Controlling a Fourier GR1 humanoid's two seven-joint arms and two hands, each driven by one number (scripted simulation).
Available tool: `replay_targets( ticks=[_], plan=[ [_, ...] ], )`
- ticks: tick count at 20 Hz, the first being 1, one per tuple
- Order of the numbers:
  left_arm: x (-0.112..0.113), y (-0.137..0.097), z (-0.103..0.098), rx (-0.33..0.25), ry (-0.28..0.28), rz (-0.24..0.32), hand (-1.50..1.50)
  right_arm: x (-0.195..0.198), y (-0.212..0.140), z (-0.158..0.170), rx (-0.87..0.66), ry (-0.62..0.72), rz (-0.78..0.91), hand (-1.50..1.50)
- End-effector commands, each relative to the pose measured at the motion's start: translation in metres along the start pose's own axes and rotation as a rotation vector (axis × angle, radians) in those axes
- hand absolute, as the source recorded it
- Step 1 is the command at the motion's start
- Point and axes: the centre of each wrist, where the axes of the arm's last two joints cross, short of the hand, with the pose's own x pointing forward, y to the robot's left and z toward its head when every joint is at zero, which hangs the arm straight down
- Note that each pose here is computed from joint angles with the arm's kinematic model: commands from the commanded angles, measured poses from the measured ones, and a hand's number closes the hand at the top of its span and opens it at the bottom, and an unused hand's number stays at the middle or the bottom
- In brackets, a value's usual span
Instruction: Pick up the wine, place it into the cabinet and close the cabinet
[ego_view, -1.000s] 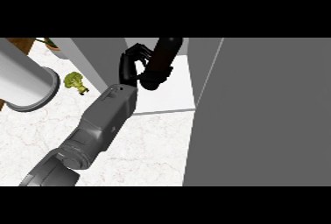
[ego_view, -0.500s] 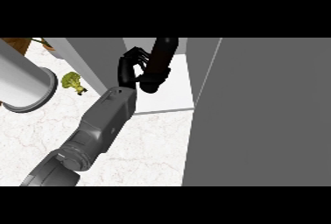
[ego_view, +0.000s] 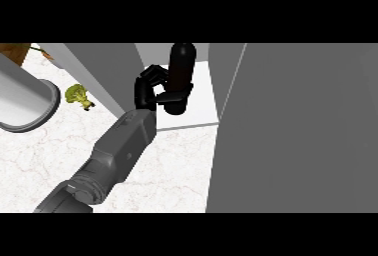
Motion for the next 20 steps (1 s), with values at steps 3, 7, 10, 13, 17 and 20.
replay_targets(
  ticks=[3, 7, 10, 13, 17, 20],
  plan=[
    [-0.023, 0.014, 0.015, -0.001, 0.044, 0.067, 1.50, -0.001, 0.000, 0.008, 0.029, 0.012, -0.018, -1.50],
    [-0.033, 0.021, 0.022, 0.004, 0.053, 0.091, 1.50, 0.000, 0.006, -0.002, 0.065, 0.002, -0.031, -1.50],
    [-0.044, 0.029, 0.031, 0.019, 0.080, 0.111, 1.50, -0.003, 0.000, 0.002, 0.053, 0.002, -0.045, -1.50],
    [-0.050, 0.033, 0.036, 0.019, 0.094, 0.105, 1.50, -0.002, 0.008, -0.004, 0.077, -0.013, -0.045, -1.50],
    [-0.050, 0.033, 0.036, 0.031, 0.102, 0.081, 1.50, -0.001, 0.002, 0.002, 0.064, -0.016, -0.043, -1.50],
    [-0.048, 0.030, 0.035, 0.030, 0.083, 0.055, 1.50, -0.005, 0.004, -0.003, 0.086, -0.005, -0.045, -1.50]
  ],
)
